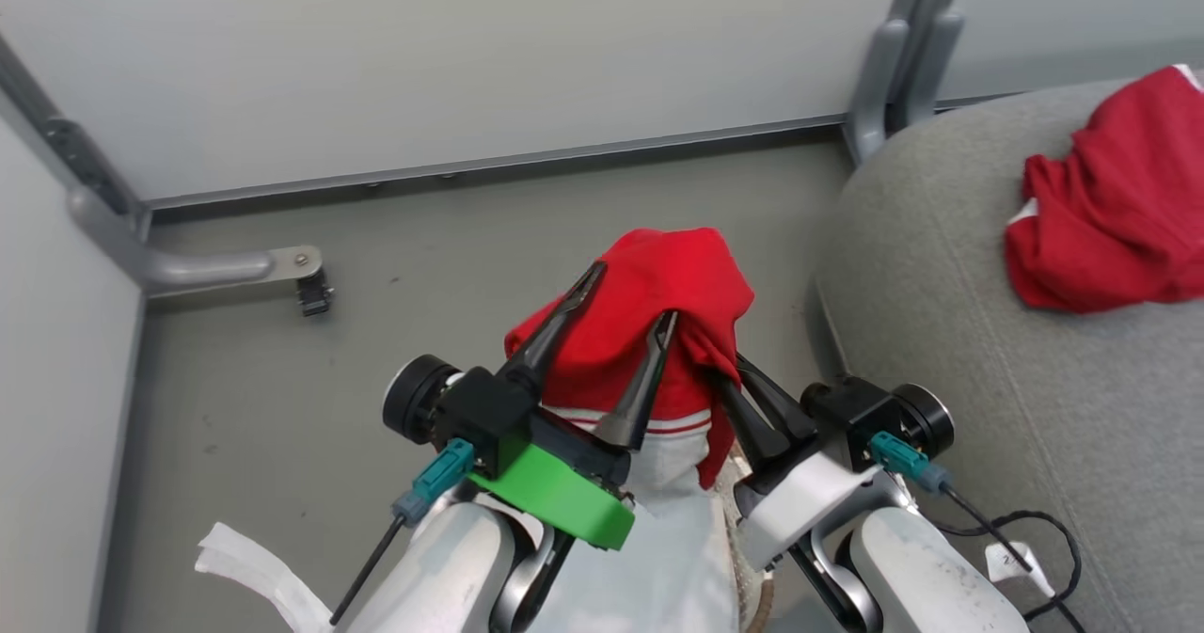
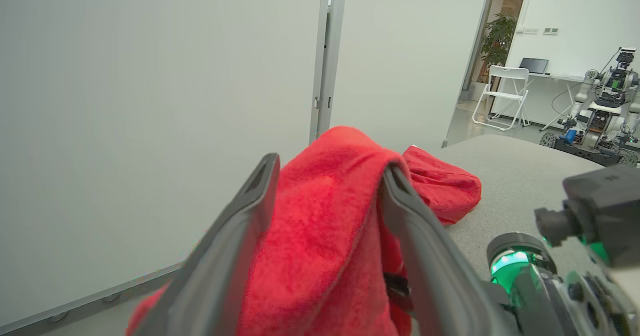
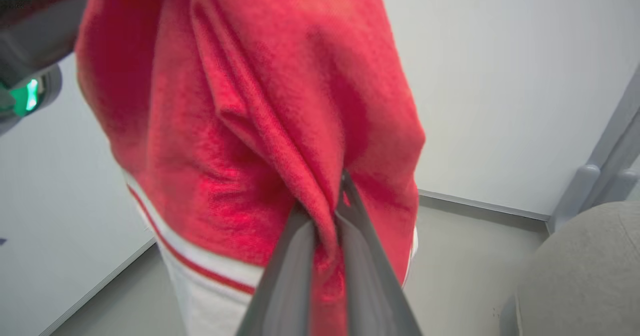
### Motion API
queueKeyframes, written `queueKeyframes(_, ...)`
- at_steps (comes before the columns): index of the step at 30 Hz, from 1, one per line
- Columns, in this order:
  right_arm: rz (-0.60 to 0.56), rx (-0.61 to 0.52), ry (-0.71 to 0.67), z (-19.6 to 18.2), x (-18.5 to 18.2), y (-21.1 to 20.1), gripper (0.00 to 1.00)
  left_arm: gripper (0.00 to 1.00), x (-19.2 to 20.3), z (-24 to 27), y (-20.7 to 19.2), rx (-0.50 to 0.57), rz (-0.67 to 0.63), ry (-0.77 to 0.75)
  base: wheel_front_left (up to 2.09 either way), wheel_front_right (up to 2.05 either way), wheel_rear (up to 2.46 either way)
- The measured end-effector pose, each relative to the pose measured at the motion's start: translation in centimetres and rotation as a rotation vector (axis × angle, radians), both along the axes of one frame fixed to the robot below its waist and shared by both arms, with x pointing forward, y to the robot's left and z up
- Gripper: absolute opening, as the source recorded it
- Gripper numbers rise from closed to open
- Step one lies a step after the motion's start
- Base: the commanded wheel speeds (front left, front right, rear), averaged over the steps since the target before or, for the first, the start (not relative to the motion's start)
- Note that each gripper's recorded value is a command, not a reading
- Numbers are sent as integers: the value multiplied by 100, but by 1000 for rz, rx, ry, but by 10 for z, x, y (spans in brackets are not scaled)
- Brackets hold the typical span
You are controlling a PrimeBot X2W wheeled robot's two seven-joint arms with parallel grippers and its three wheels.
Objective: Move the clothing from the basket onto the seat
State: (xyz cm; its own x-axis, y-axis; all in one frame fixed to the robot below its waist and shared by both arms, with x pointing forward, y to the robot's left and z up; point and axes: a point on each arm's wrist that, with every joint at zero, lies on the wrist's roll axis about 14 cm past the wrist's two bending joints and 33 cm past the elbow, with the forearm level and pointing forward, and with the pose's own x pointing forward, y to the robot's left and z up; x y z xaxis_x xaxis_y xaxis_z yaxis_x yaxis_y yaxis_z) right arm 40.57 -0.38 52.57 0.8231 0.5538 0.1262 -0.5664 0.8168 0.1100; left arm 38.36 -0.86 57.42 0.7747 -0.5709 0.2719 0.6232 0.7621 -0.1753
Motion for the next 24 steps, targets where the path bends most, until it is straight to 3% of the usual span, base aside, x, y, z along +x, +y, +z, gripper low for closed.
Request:
queueKeyframes(13,-307,11,27,-7,-16,-104,0,100,2,-19,-61,16,-175,36,0,0,0)
queueKeyframes(24,-595,10,53,-14,-53,-194,0,100,-12,-31,-124,5,-365,71,0,0,0)
